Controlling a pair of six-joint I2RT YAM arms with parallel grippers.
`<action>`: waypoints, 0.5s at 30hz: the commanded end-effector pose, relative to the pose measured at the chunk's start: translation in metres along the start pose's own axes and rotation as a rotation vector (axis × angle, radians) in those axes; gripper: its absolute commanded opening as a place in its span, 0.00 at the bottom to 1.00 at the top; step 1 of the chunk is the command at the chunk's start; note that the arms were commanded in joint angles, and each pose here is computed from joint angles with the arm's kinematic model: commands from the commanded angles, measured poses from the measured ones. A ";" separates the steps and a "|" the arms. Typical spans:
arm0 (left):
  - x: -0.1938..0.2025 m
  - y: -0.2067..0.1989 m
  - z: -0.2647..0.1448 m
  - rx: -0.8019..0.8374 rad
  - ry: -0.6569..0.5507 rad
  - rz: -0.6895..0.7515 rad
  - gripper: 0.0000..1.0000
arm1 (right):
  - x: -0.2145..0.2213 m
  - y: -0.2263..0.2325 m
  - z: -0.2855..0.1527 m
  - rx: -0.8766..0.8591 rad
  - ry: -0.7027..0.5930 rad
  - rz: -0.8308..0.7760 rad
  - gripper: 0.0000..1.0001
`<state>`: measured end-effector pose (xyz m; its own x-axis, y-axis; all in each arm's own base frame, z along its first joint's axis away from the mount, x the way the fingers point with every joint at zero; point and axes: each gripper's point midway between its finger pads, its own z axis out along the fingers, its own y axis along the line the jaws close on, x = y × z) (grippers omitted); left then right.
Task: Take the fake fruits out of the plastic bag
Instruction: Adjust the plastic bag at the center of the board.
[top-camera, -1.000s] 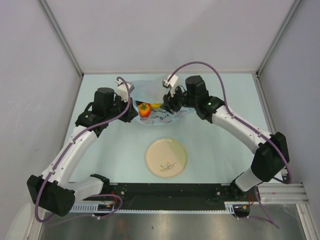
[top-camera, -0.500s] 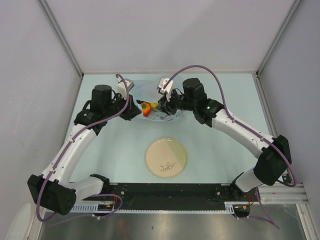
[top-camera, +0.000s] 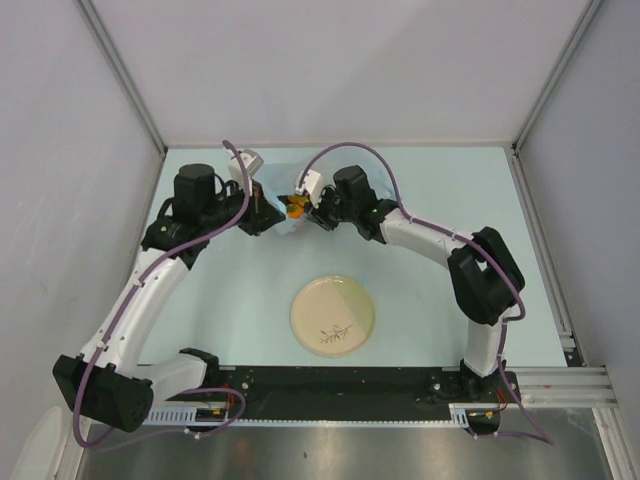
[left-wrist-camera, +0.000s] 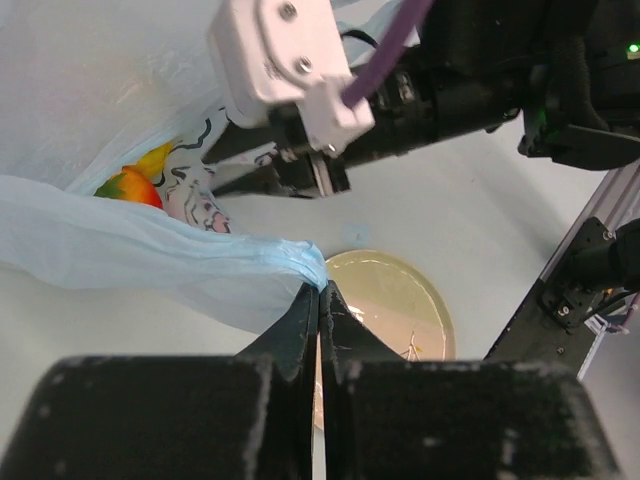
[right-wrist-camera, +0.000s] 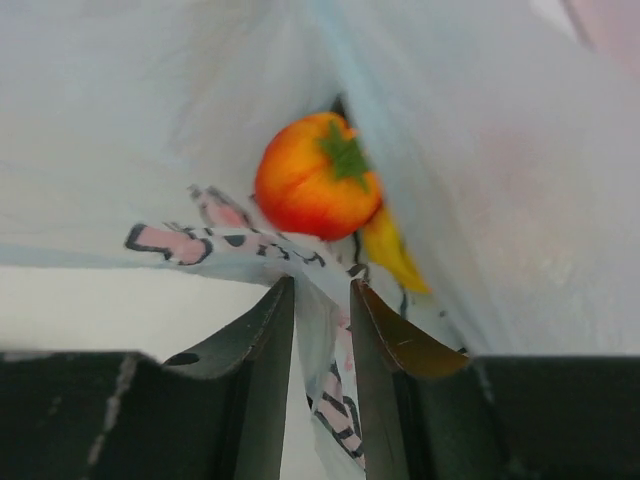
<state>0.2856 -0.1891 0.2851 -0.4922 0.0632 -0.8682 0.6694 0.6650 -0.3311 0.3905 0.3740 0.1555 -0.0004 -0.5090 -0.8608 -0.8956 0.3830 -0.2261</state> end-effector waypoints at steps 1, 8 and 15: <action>0.003 -0.004 -0.011 0.011 -0.014 0.049 0.00 | -0.037 -0.052 0.010 0.148 -0.100 -0.039 0.33; 0.019 0.027 -0.011 -0.078 0.002 -0.005 0.00 | -0.043 -0.005 -0.013 -0.218 -0.006 0.018 0.44; 0.020 0.043 -0.015 -0.124 -0.001 -0.023 0.00 | -0.025 0.016 -0.031 -0.318 0.040 0.107 0.54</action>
<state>0.2916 -0.1546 0.2560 -0.5360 0.0433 -0.8431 0.5829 0.7414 -0.3326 0.3867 0.3737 0.1783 -0.0629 -0.5246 -0.8490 -0.9691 0.2355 -0.0738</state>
